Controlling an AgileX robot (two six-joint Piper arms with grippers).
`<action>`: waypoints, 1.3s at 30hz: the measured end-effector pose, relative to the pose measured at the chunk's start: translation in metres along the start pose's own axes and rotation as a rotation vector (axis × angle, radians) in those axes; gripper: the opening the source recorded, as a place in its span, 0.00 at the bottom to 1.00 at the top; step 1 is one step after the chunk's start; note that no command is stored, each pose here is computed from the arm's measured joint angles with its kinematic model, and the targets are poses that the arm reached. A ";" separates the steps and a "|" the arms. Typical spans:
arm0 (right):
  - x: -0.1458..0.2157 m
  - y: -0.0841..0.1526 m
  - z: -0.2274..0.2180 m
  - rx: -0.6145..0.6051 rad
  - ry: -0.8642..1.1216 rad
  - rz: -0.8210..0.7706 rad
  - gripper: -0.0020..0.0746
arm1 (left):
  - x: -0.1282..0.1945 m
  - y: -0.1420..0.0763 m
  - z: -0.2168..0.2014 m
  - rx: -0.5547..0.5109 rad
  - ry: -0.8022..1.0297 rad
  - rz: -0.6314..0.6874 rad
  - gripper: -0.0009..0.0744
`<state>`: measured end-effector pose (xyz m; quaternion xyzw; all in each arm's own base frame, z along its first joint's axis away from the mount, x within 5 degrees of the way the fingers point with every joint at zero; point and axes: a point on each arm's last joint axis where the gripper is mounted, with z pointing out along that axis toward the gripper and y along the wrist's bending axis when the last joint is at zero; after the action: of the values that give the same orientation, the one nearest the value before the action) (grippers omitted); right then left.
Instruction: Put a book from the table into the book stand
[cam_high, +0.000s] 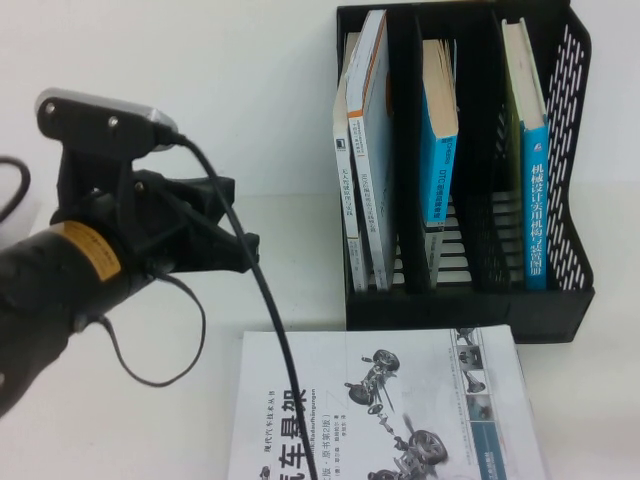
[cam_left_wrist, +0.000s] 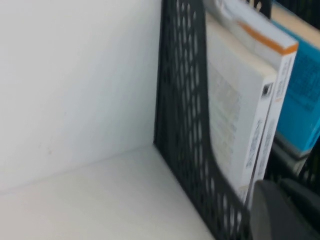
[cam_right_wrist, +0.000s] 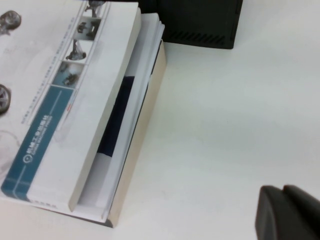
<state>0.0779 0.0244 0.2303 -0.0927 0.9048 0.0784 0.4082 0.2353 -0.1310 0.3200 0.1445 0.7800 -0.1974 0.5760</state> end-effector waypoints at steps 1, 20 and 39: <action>0.000 0.000 0.000 0.000 0.000 0.000 0.03 | 0.002 0.000 0.000 0.007 -0.023 -0.001 0.01; 0.000 0.000 0.000 0.000 0.000 0.000 0.03 | 0.003 0.002 -0.071 -0.019 -0.230 0.136 0.01; 0.000 0.000 0.000 0.000 0.000 0.000 0.03 | 0.116 0.035 -0.127 -0.159 -0.149 0.025 0.01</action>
<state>0.0779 0.0244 0.2303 -0.0927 0.9048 0.0784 0.4082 0.1098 -0.0405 0.2374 0.0930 0.7465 -0.1378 0.6442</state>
